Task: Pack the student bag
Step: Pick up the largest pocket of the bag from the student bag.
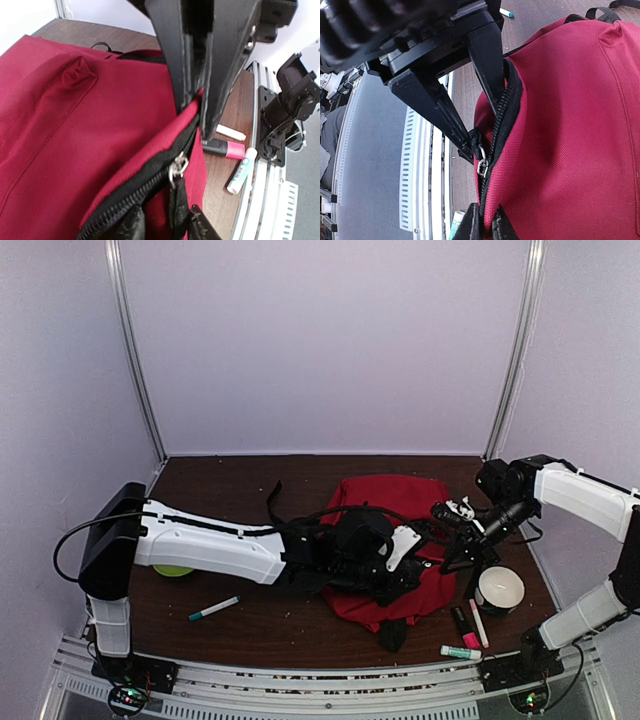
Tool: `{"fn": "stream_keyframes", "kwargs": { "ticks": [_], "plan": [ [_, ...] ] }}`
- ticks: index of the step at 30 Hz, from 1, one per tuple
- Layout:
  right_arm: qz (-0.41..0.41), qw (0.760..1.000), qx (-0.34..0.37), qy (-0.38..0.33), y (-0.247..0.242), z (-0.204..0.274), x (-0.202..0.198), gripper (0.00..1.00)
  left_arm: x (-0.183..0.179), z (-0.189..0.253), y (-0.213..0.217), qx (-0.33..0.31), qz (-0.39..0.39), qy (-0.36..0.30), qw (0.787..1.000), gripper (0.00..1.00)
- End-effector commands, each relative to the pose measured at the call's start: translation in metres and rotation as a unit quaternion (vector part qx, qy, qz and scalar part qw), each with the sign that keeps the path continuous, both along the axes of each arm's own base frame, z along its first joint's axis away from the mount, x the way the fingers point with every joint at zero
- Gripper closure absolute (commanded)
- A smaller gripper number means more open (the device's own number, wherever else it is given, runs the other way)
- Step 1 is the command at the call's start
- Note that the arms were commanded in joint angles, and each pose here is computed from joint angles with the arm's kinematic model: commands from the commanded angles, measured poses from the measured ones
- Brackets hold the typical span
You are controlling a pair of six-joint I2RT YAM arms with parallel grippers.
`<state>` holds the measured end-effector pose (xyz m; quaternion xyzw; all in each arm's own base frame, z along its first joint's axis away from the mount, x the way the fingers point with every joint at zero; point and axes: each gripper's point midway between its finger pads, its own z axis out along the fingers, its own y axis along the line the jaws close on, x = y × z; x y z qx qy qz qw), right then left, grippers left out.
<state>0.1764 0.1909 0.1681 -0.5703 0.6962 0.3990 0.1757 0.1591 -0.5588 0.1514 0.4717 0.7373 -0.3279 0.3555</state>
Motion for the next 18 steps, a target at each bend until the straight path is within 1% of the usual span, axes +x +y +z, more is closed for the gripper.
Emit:
{"fn": "stream_keyframes", "kwargs": {
  "ticks": [1,9,13,18],
  "plan": [
    [-0.003,1.000,0.025,0.000,0.004,0.010,-0.004,0.90,0.001,0.039,-0.007,-0.059,-0.014,-0.016,0.998,0.71],
    [-0.003,1.000,0.019,-0.001,0.003,0.006,-0.004,0.90,0.006,0.050,-0.003,-0.083,-0.010,-0.012,0.996,0.88],
    [-0.003,1.000,0.008,-0.006,0.000,-0.001,-0.004,0.90,0.006,0.059,0.003,-0.092,-0.011,-0.017,0.996,0.90],
    [-0.008,1.000,-0.003,-0.021,-0.003,-0.006,-0.004,0.91,-0.005,0.069,0.002,-0.104,-0.051,-0.003,0.993,0.90]
  ]
}}
